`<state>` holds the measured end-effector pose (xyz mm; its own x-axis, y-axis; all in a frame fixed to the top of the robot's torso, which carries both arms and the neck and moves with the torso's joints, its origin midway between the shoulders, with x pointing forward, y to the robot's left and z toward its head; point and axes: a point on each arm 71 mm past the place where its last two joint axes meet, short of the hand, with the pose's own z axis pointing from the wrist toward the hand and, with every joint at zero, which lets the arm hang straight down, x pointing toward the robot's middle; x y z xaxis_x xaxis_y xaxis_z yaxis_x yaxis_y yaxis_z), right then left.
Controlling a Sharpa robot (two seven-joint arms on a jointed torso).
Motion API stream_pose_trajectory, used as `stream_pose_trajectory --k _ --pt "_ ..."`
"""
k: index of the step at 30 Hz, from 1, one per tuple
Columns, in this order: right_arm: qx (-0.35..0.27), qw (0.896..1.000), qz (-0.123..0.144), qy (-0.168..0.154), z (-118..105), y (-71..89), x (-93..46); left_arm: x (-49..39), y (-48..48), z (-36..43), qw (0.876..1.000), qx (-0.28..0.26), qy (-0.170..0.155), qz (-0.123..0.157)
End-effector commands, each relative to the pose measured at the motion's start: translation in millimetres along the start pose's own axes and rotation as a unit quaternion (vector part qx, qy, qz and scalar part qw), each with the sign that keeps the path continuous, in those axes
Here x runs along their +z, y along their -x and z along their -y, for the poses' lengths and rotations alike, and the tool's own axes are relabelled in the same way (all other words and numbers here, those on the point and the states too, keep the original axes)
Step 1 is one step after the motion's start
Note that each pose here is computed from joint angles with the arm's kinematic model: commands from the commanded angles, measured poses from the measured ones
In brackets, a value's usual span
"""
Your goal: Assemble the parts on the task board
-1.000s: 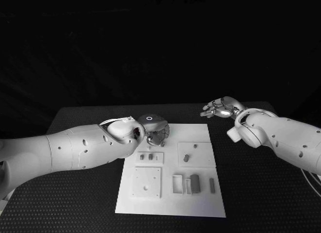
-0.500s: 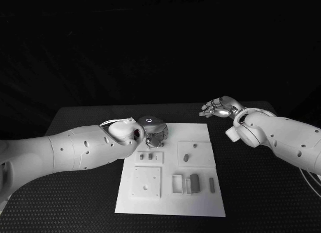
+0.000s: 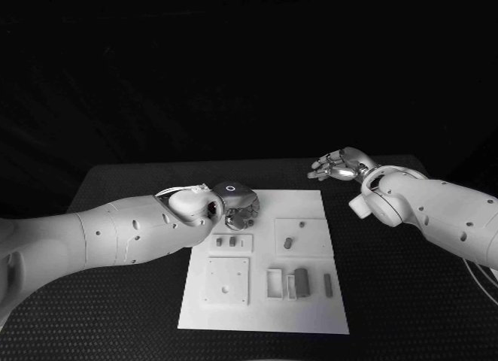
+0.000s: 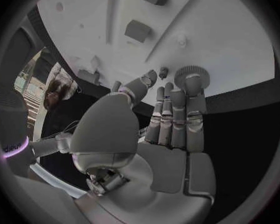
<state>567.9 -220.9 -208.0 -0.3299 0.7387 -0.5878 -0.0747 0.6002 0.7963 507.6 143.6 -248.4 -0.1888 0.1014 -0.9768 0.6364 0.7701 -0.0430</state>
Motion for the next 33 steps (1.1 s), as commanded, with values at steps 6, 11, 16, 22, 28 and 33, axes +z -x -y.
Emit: stream_pose_trajectory --k 6,11,16,22,28,33 --pt "0.002 1.0 -0.006 0.007 -2 -2.4 0.3 3.0 -2.3 -0.2 1.0 0.006 -0.001 -0.008" --pt "0.002 1.0 -0.007 0.007 -2 -2.2 0.2 4.8 -5.7 -1.9 1.0 0.006 -0.001 -0.011" --pt "0.002 1.0 -0.007 0.006 -2 -2.0 0.0 6.4 -6.0 -2.7 1.0 0.007 0.0 -0.008" --pt "0.003 1.0 -0.008 0.008 -3 -3.5 0.5 9.1 -10.1 -0.3 1.0 0.004 -0.003 -0.011" --pt "0.003 1.0 -0.008 0.007 -3 -3.5 0.9 9.5 -13.6 0.2 1.0 0.002 -0.003 -0.015" --pt "0.003 1.0 -0.008 0.008 -4 -3.8 0.8 9.5 -14.1 2.4 1.0 0.0 -0.008 -0.019"
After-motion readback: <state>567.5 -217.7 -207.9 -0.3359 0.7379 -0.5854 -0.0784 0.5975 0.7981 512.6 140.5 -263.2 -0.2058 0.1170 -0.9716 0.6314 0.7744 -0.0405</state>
